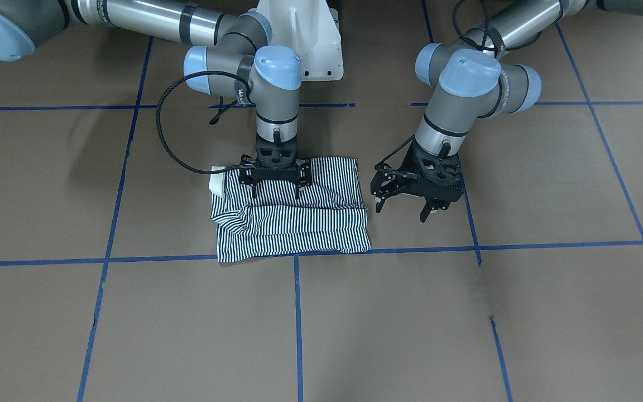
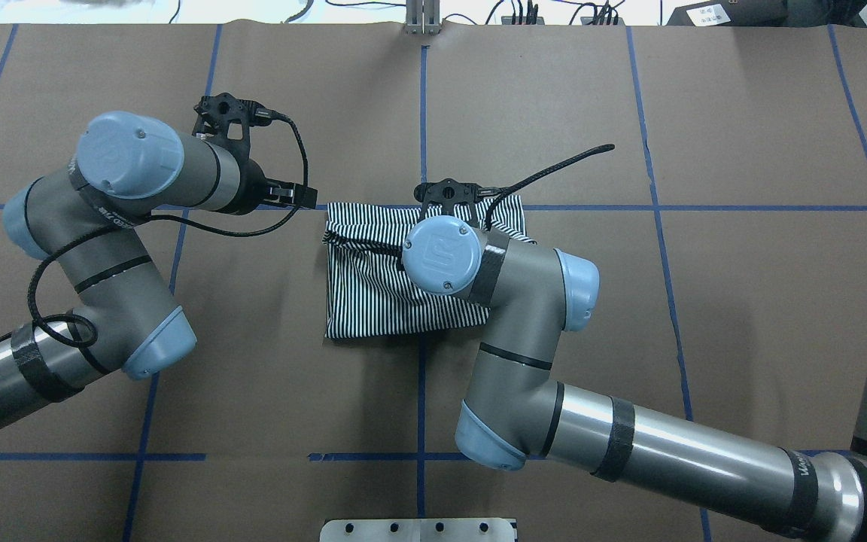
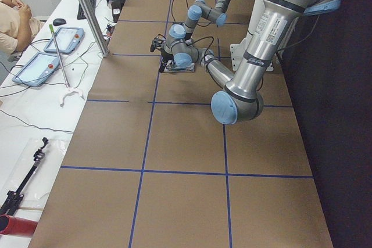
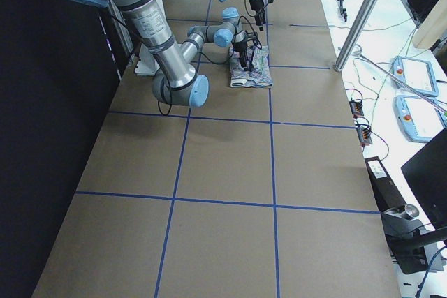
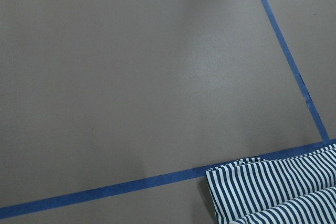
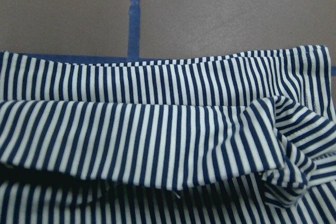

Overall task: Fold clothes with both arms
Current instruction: 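Lay the folded edge down and open both grippers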

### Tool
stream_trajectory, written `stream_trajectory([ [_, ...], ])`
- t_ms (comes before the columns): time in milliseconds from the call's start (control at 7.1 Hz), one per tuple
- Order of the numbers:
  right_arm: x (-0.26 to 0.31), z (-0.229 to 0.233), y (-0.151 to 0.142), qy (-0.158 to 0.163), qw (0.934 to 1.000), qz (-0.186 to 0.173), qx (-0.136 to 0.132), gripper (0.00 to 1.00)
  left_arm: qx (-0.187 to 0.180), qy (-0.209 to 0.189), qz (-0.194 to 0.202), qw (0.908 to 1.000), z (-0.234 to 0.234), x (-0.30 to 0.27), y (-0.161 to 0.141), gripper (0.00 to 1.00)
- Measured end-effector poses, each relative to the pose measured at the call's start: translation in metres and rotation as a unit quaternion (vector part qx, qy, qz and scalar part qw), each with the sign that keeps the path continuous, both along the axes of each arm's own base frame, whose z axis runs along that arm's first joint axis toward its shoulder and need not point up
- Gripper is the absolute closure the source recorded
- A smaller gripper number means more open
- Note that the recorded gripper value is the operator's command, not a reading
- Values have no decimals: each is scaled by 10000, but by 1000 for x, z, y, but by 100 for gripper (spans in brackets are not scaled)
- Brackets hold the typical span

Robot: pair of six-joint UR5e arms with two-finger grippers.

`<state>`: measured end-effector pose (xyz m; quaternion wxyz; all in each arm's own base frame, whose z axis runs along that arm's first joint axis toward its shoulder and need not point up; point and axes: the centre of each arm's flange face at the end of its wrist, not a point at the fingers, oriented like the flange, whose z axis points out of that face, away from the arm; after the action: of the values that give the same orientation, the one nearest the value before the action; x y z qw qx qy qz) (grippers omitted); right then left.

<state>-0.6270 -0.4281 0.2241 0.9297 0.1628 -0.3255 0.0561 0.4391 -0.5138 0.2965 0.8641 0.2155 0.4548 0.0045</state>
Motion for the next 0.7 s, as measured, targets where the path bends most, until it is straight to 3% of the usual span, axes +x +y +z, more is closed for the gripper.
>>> stream_trajectory([
  [423,0,18,-25,348,9993,38,124,0,-6,10,-9,10000,0,-1,0,0],
  [704,4,31,-71,568,9980,277,39,0,-14,17,-15,10000,0,-1,0,0],
])
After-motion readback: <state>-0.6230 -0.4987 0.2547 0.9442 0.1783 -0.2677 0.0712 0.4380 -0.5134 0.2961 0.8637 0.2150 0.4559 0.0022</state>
